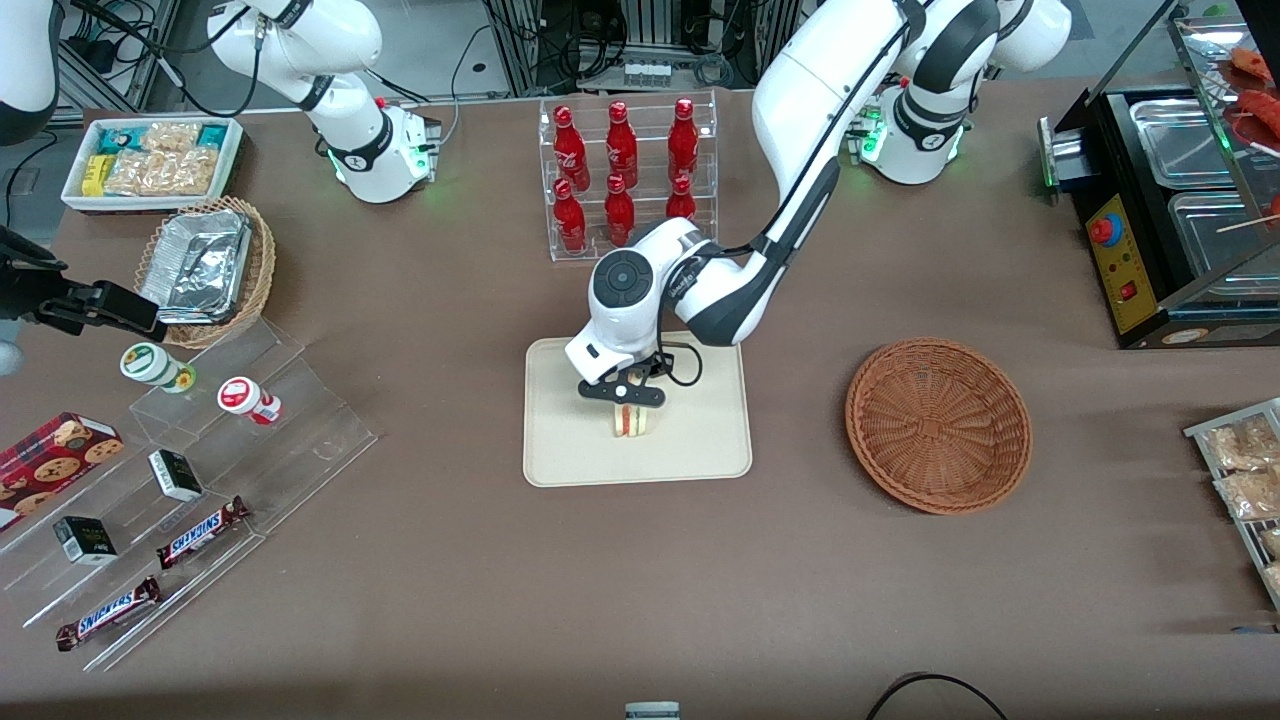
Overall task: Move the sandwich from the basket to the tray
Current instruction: 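Lower the sandwich onto the tray and open the left gripper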
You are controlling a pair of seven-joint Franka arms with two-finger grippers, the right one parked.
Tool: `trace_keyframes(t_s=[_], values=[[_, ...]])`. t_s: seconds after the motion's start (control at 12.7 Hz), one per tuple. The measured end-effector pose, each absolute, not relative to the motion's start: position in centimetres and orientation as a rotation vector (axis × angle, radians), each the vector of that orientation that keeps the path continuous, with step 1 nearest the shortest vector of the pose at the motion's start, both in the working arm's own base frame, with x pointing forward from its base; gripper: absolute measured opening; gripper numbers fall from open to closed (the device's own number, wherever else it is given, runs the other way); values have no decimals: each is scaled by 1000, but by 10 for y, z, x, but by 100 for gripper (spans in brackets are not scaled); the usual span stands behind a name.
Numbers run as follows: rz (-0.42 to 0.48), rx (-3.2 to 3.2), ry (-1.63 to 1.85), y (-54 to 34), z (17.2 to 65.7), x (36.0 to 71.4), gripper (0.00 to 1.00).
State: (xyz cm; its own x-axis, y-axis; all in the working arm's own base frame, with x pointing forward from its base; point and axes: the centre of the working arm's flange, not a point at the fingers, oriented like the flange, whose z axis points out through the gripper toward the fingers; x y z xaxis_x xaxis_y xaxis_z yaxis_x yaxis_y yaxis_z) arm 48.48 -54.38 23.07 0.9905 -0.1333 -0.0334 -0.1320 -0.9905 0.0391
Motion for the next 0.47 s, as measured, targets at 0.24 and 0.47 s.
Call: trace_keyframes(t_s=[0.24, 0.47], values=[[-39, 3089, -195, -544, 228, 487, 15], [-35, 3089, -188, -544, 228, 489, 16]])
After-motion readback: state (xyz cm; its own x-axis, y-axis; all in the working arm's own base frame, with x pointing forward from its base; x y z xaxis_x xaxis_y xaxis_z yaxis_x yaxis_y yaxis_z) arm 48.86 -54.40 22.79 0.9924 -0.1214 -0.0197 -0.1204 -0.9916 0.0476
